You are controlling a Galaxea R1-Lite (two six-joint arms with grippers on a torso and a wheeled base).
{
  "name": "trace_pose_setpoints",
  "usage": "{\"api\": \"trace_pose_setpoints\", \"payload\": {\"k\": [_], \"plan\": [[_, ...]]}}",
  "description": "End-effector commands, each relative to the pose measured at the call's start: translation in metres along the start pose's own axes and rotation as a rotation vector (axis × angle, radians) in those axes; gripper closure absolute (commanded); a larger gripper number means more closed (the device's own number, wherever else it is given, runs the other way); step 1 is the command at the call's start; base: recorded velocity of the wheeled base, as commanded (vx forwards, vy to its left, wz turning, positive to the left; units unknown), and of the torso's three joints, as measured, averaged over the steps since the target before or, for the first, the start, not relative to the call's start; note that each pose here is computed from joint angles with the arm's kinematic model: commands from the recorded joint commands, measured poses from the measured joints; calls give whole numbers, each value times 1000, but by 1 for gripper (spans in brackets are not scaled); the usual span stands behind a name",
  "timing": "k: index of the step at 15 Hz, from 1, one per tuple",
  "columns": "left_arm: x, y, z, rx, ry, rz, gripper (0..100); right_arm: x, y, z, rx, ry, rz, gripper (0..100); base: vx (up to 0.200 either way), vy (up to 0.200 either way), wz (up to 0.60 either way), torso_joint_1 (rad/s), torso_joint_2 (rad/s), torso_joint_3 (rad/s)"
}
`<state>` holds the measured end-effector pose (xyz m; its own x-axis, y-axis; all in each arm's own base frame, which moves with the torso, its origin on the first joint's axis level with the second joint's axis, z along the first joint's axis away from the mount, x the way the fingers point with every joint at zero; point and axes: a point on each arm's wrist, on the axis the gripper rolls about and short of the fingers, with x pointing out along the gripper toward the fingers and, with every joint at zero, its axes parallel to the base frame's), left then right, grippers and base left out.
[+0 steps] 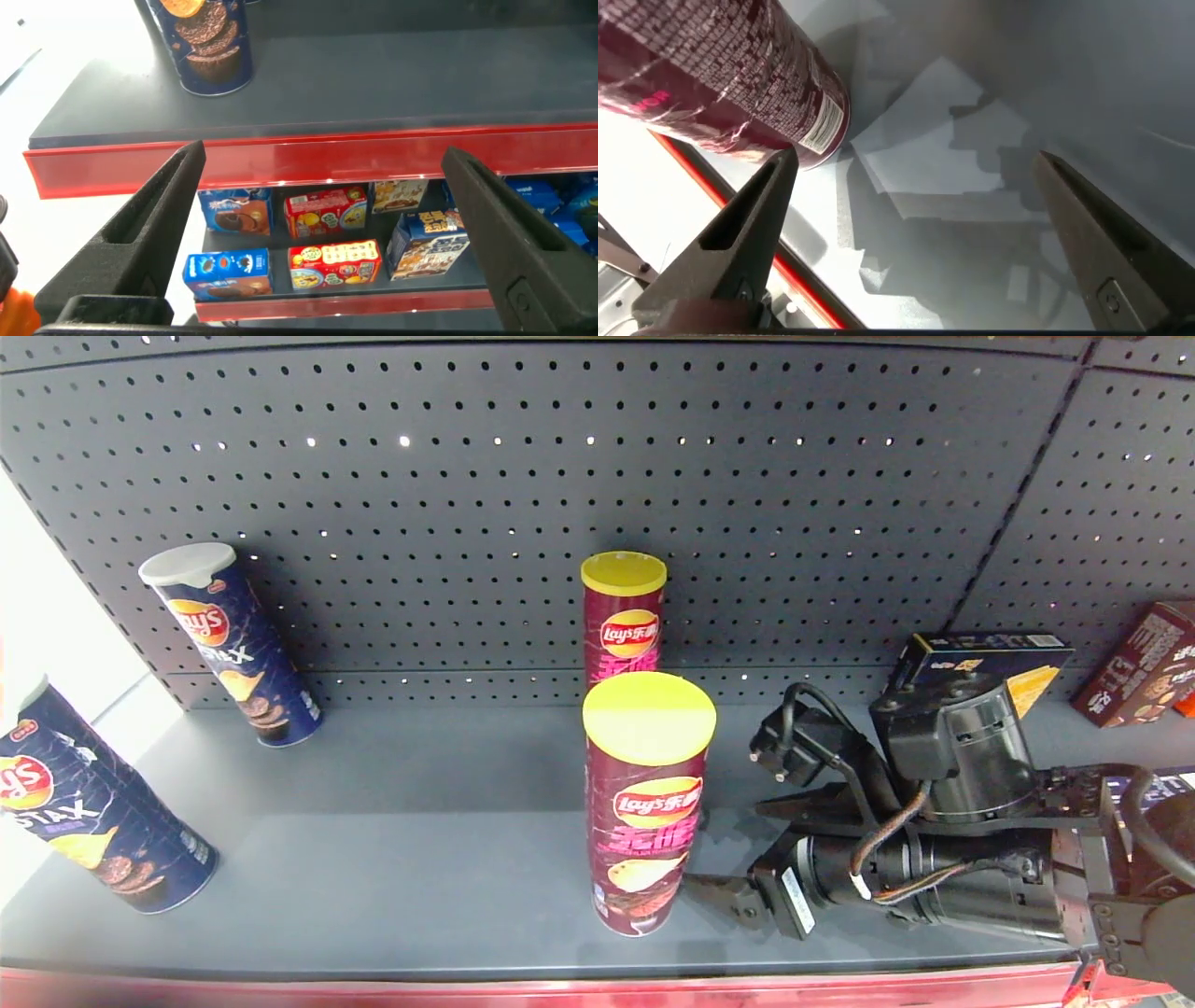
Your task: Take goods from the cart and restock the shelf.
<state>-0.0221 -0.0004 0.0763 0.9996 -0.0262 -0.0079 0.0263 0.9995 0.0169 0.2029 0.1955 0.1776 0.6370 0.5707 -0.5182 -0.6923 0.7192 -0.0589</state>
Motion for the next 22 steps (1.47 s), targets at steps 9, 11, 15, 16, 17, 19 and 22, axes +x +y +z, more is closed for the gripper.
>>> {"api": "trace_pose_setpoints", "payload": {"k": [9,11,15,16,17,19,22], "plan": [[0,0,0,0,1,0,0,-1,0,-5,-1,13,2,0,0,0,0,0,0,0],[0,0,0,0,1,0,0,-1,1,-4,-2,13,4,0,0,0,0,0,0,0],[0,0,0,0,1,0,0,-1,2,-4,-6,13,9,0,0,0,0,0,0,0],[0,0,0,0,1,0,0,0,2,-5,-6,14,9,0,0,0,0,0,0,0],[0,0,0,0,1,0,0,1,2,-5,-6,19,11,0,0,0,0,0,0,0],[0,0,0,0,0,0,0,3,3,-4,-8,17,15,0,0,0,0,0,0,0],[0,0,0,0,1,0,0,8,6,-3,-12,20,22,0,0,0,0,0,0,0]]}}
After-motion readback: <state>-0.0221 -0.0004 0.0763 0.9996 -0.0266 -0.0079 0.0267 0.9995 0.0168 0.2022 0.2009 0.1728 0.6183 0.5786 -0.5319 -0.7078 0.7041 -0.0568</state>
